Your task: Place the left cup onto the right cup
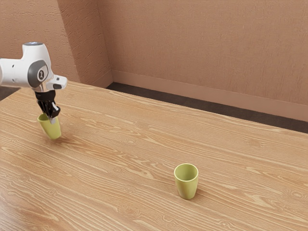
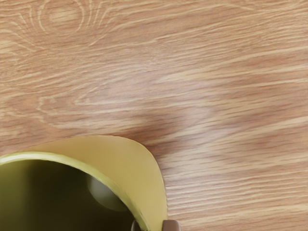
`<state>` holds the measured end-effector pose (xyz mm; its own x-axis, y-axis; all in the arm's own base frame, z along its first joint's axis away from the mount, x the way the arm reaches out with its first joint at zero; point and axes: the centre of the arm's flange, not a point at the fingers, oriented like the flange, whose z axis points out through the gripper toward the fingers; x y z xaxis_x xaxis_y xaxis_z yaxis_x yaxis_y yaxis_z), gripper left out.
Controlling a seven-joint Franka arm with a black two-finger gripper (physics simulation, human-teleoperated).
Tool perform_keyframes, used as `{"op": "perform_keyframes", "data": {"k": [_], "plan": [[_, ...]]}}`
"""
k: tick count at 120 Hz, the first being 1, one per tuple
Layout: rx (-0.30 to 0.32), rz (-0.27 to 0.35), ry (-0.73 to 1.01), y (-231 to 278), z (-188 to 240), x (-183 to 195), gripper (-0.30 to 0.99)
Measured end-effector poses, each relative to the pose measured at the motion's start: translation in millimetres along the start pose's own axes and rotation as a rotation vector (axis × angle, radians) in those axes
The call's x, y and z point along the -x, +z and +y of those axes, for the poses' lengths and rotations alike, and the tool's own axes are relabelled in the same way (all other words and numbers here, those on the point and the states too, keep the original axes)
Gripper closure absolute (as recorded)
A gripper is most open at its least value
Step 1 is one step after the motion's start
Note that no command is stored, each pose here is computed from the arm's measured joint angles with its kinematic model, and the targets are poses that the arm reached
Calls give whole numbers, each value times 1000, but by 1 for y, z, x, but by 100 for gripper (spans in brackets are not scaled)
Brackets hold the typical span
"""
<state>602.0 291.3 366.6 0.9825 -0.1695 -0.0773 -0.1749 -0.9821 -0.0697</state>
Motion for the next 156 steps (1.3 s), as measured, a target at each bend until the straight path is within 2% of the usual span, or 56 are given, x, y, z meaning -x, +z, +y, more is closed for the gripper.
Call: {"op": "perform_keyframes", "data": {"k": [37,80,156], "plan": [[-25,30,41,-43,27,-8,79],[-42,46,136,-87,85,-29,79],[-60,57,306,-124,188,-51,79]]}}
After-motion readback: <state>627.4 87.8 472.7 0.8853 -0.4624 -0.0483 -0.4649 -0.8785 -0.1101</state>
